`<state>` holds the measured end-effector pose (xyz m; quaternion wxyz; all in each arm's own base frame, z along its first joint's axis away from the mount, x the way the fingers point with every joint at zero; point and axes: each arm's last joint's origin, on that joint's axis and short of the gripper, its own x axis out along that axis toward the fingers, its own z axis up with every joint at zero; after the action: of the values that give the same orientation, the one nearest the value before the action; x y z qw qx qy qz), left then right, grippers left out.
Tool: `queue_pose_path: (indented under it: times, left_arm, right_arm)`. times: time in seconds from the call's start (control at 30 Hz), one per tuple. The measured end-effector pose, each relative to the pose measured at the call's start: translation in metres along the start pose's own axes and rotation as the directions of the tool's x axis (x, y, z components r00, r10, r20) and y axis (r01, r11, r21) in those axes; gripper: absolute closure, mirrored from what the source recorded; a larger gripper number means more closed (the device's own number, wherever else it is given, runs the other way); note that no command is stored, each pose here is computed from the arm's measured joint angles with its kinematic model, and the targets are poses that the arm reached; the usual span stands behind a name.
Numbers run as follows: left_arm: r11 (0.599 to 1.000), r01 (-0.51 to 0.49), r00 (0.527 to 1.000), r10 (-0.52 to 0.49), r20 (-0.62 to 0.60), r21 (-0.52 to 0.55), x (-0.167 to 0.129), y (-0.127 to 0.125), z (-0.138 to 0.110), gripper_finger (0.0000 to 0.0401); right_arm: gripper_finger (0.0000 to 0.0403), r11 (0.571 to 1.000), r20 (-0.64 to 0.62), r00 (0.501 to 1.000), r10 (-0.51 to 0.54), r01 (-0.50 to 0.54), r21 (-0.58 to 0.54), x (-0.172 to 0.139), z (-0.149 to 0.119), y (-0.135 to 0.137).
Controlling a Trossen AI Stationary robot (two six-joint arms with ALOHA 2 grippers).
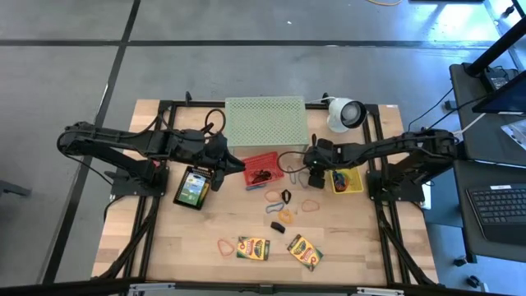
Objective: Pick & Place Office Desk Supplies
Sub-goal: Put the blue rubber band into the red bin
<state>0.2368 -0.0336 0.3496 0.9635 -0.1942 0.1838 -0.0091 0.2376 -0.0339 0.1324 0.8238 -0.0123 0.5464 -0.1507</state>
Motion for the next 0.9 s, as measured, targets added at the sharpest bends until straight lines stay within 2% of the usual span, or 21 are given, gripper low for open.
queue_pose_path:
  times: [0.23, 0.4, 0.57, 0.7, 0.9]
  left_arm:
    - [1.0, 0.0, 1.0, 0.0, 0.0, -0.001, 0.0, 0.0, 0.0, 0.034]
    - [1.0, 0.001, 1.0, -0.001, 0.0, -0.008, 0.0, 0.0, 0.0, 0.034]
    - [1.0, 0.002, 1.0, -0.002, 0.0, -0.009, 0.0, 0.0, 0.0, 0.034]
    - [1.0, 0.002, 1.0, -0.002, 0.0, -0.009, 0.0, 0.0, 0.0, 0.034]
    - [1.0, 0.002, 1.0, -0.002, 0.0, -0.01, 0.0, 0.0, 0.0, 0.034]
  right_arm:
    - [0.0225, 0.999, 0.01, 1.0, -0.007, 0.007, 0.037, 0.006, 0.002, -0.008]
    - [0.0225, 0.99, -0.009, 0.997, 0.075, -0.073, 0.124, 0.015, 0.002, -0.017]
    - [0.0229, 0.981, -0.02, 0.995, 0.097, -0.092, 0.172, 0.018, 0.001, -0.024]
    - [0.0262, 0.977, -0.02, 0.993, 0.116, -0.11, 0.18, 0.018, 0.001, -0.025]
    - [0.0354, 0.975, -0.018, 0.992, 0.126, -0.121, 0.186, 0.019, 0.001, -0.025]
